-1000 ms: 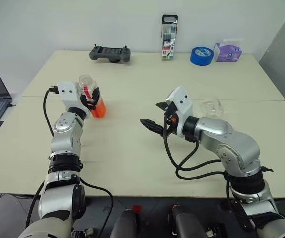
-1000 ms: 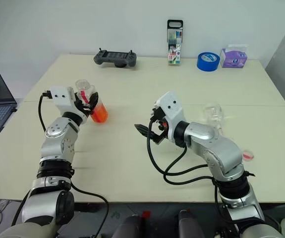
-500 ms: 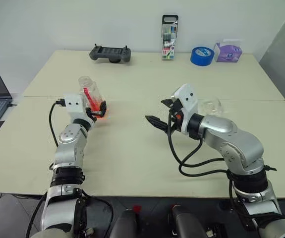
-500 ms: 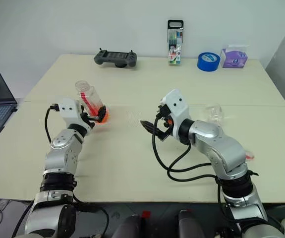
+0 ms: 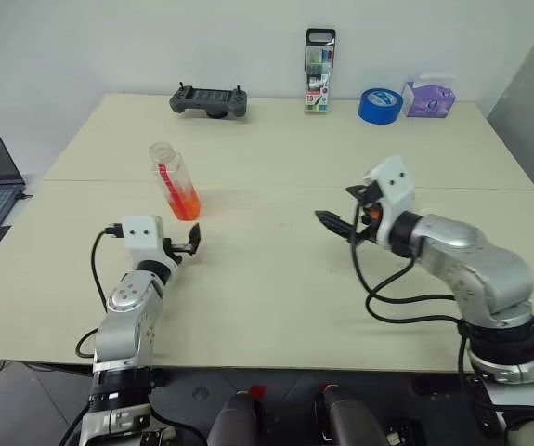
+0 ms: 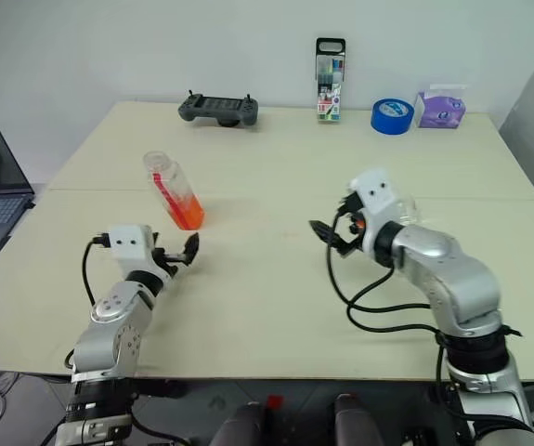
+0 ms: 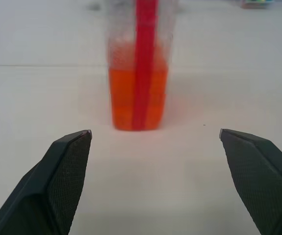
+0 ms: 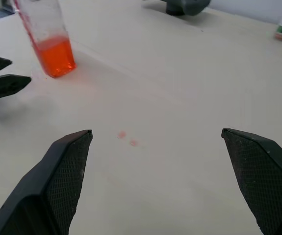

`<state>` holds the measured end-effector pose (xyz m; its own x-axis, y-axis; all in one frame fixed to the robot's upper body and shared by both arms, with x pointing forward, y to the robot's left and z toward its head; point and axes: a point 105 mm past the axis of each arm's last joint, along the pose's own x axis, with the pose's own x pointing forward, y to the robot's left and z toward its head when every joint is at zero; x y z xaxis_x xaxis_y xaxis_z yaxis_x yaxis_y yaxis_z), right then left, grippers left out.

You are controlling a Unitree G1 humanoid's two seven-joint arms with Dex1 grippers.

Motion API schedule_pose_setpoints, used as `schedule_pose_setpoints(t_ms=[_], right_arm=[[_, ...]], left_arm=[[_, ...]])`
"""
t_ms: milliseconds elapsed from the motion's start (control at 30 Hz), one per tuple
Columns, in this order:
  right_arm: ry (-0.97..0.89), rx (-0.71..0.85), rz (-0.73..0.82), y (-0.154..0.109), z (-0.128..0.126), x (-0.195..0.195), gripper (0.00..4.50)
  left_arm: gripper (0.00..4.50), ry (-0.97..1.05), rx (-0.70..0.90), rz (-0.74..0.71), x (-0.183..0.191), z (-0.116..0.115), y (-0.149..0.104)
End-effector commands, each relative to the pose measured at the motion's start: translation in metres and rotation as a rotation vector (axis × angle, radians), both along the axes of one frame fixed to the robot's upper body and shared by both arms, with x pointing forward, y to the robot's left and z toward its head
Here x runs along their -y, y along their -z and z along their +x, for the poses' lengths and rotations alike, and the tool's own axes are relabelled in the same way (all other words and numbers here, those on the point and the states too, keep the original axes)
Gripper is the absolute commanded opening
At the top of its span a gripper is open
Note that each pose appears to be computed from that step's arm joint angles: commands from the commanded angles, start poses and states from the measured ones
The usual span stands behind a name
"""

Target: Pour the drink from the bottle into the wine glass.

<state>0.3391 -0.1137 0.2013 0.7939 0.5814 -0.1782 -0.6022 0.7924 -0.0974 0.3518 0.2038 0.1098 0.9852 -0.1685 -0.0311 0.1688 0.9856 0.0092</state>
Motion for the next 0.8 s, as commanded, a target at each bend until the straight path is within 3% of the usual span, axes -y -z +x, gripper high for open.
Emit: schedule_pose_setpoints(t_ms=[33,133,333,600,800], right_arm=[[0.078,-0.024,-0.005,-0.013,-0.008,0.025,4.5],[0.231,-0.136,-0.079,-0.008,-0.009,0.063,4.5],[0.461,-0.294,-0.068,0.013,0.012,0.112,4.5],[0.472,-0.381,-0.099,0.019,0.037,0.129,4.5],[0.404,-0.49,-0.091,0.023,0.04,0.123,4.5]], left_arm=[[4.47,0.304,0.1,-0.004,0.063,-0.011,-0.027],[4.47,0.553,0.115,0.016,0.111,-0.027,-0.033],[4.47,0.772,0.095,0.079,0.15,-0.043,-0.03],[4.47,0.828,0.128,0.082,0.17,-0.044,-0.037],[4.47,0.827,0.13,0.068,0.176,-0.045,-0.034]])
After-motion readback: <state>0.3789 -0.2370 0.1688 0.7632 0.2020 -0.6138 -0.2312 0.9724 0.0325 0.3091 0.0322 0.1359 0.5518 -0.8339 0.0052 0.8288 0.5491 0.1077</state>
